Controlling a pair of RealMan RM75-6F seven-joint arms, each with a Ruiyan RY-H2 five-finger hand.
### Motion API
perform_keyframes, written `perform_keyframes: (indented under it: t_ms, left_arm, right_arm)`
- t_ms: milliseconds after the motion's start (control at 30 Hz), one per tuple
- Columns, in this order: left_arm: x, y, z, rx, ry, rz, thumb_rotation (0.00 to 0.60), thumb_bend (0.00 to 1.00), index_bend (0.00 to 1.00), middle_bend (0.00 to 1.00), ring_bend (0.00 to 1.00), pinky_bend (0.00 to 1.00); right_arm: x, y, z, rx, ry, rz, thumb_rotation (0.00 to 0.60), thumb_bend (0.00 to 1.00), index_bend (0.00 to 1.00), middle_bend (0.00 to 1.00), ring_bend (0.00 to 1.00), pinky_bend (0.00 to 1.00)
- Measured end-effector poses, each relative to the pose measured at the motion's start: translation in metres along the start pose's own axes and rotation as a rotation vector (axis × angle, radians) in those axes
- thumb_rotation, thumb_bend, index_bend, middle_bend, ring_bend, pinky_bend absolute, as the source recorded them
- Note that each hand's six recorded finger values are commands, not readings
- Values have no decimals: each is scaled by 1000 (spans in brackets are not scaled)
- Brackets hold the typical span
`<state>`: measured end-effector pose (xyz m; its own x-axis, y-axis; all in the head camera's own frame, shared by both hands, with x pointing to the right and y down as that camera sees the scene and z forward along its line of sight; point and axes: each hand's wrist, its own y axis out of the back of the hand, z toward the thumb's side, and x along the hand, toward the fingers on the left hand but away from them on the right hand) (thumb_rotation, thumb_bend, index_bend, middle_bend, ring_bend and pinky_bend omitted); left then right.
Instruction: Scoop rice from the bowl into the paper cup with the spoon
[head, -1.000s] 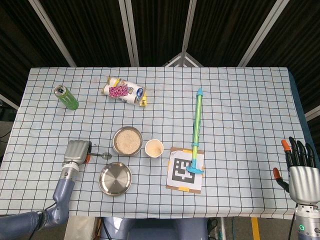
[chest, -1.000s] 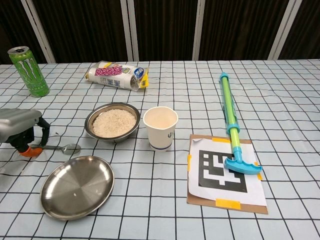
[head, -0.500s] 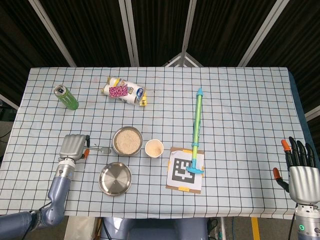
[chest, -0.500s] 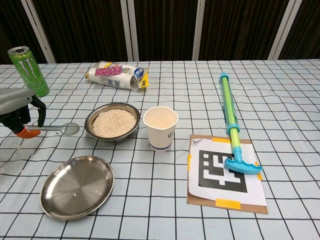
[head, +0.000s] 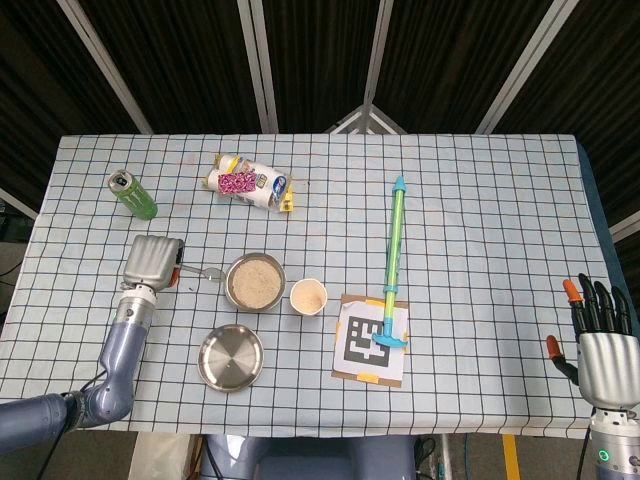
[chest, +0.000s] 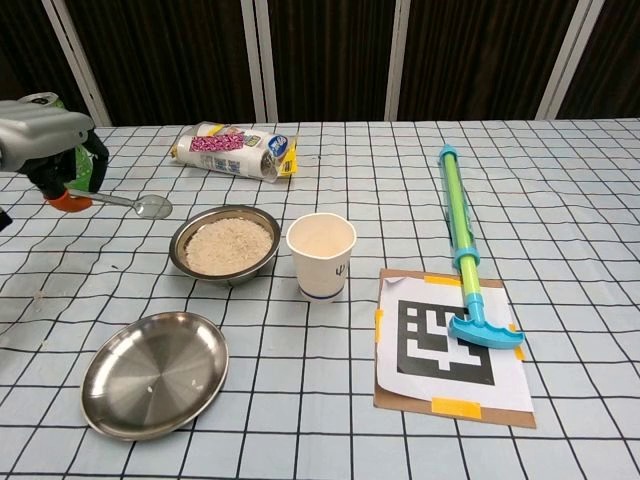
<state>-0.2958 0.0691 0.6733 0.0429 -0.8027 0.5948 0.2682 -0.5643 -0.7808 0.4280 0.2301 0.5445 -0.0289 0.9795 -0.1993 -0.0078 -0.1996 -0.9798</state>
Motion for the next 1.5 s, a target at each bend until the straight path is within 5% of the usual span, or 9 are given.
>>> perform_keyframes:
  t_ms: [367, 900, 1500]
  left_arm:
    - [30, 42, 52, 308, -81, 80, 600, 459, 589, 1000, 1000, 1000]
    - [37, 36, 103, 747, -219, 246, 600, 472, 599, 1000, 1000, 1000]
    - [38, 39, 133, 978, -318, 434, 600, 474, 604, 1000, 1000, 1000]
  right_arm:
    - [1, 1, 0, -2, -1, -10, 600, 383, 0, 0, 0, 0]
    - [2, 1, 2, -3, -5, -18, 600, 383, 0, 0, 0, 0]
    - [2, 1, 2, -2, -7, -17, 600, 383, 0, 0, 0, 0]
